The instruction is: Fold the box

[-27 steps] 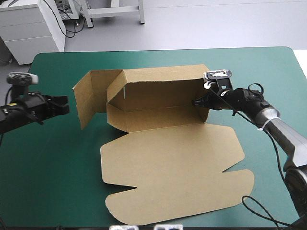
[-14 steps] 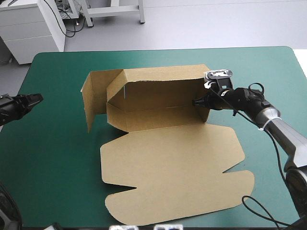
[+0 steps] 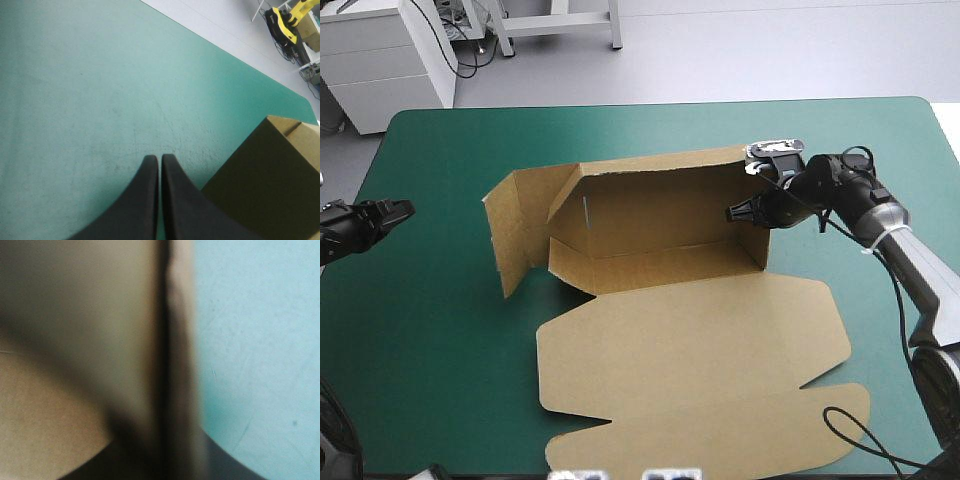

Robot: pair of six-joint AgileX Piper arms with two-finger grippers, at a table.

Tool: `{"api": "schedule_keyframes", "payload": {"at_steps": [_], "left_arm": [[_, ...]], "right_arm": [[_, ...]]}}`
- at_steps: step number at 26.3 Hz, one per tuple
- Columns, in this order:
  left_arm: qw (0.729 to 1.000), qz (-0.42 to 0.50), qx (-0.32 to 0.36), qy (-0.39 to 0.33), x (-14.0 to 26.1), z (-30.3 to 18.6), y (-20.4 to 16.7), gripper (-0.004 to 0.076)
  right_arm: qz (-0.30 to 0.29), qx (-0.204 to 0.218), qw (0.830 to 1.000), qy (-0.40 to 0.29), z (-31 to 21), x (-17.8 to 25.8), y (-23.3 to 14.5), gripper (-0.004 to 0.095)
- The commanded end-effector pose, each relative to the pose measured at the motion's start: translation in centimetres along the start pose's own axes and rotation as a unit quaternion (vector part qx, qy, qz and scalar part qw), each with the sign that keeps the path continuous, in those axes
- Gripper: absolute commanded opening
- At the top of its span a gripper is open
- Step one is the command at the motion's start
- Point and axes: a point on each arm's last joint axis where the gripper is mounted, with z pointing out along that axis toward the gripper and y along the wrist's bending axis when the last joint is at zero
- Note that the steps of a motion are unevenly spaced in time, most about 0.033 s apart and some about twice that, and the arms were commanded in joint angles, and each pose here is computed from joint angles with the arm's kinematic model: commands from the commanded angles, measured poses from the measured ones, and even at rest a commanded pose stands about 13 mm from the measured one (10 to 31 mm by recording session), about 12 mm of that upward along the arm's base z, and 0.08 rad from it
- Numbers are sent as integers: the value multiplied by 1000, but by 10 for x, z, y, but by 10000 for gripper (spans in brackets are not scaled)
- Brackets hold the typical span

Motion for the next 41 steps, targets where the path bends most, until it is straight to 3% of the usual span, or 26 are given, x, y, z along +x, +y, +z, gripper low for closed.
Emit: {"api": "schedule_keyframes", "payload": {"at_steps": [1,8,17,26,32,41], "left_arm": [[999,10,27,-31,-10,-7,-17,4],[999,11,29,-29,-9,-6,-19,-8],[999,7,41,-33,-10,-5,-21,-8],[999,7,41,-33,-10,-5,-21,-8],[999,7,45,-30,-9,-5,-22,-8],[999,8,44,-30,-9,-5,-22,-8]], "right_arm": [[19,2,1000,-22,-42,-17,4,-4],[42,-1,998,42,-79,-21,11,-4],[74,-32,997,20,-107,-9,22,-4],[56,30,995,78,-77,9,6,-4],[51,36,990,128,-34,6,-2,-4],[47,39,995,84,6,-13,-9,-4]]}}
